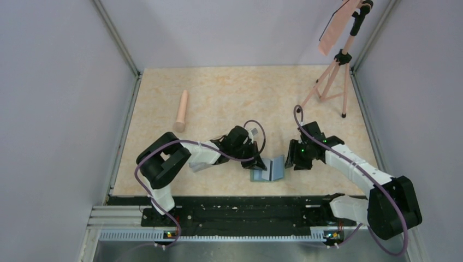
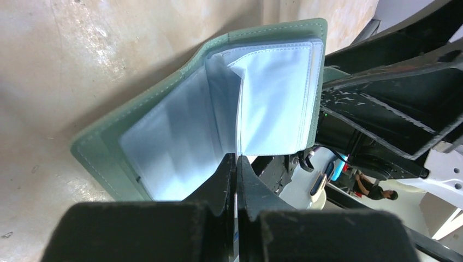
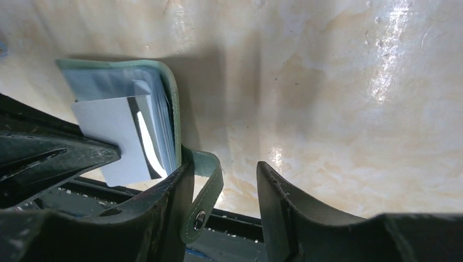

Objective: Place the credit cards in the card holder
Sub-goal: Insert the credit card into the card holder.

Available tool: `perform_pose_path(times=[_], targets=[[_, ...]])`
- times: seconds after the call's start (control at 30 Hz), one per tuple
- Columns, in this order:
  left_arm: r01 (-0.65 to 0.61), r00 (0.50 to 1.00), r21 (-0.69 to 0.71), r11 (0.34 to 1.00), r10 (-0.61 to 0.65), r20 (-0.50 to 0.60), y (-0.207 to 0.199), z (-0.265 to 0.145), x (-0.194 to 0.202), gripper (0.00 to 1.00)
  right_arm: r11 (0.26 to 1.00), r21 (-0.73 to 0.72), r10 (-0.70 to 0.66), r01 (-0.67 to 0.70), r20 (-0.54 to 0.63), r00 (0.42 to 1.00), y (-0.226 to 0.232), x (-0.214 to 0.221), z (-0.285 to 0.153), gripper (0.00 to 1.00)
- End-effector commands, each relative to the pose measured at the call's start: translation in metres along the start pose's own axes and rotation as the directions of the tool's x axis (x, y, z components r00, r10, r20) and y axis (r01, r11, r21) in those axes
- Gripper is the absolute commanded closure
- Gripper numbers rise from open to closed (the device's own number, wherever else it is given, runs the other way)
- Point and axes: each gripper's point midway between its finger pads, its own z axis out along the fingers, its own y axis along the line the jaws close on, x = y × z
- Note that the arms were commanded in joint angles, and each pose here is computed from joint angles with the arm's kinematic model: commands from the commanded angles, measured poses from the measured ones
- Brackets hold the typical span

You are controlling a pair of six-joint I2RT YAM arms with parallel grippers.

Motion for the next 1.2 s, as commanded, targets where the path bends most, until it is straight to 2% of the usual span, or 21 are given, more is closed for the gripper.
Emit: perform_pose_path(times=[0.0, 0.33, 0.47, 0.8, 1.0, 1.17], targets=[[-0.051, 0.999, -0.007, 0.999, 0.051, -0.001, -0.002, 0.003, -0.005, 1.00, 0.998, -0.050, -0.023, 0.027, 0.078, 0.997, 0.015, -0.020, -0.019, 0.56], [-0.086, 0.996, -0.090, 0.992, 0.084, -0.024, -0.001, 0.003, -0.013, 1.00, 0.984, -0.148, -0.080, 0.101, 0.142, 0.987, 0.038, -0.032, -0.044, 0.91], [-0.079, 0.997, -0.085, 0.993, 0.078, -0.017, -0.005, 0.003, -0.015, 1.00, 0.977, -0.189, -0.078, 0.100, 0.123, 0.989, 0.043, -0.027, -0.036, 1.00], [-0.066, 0.998, -0.064, 0.996, 0.065, -0.025, -0.003, 0.007, -0.012, 1.00, 0.981, -0.189, -0.037, 0.041, 0.022, 0.999, 0.031, -0.006, 0.004, 1.00], [-0.058, 0.998, -0.051, 0.997, 0.058, 0.001, -0.004, 0.005, -0.013, 1.00, 0.997, -0.081, 0.000, -0.002, -0.023, 1.000, 0.006, 0.006, 0.024, 1.00], [-0.044, 0.999, -0.030, 0.999, 0.044, 0.008, -0.002, 0.007, -0.013, 1.00, 0.999, -0.047, 0.009, -0.011, -0.039, 0.999, -0.001, 0.009, 0.031, 1.00]])
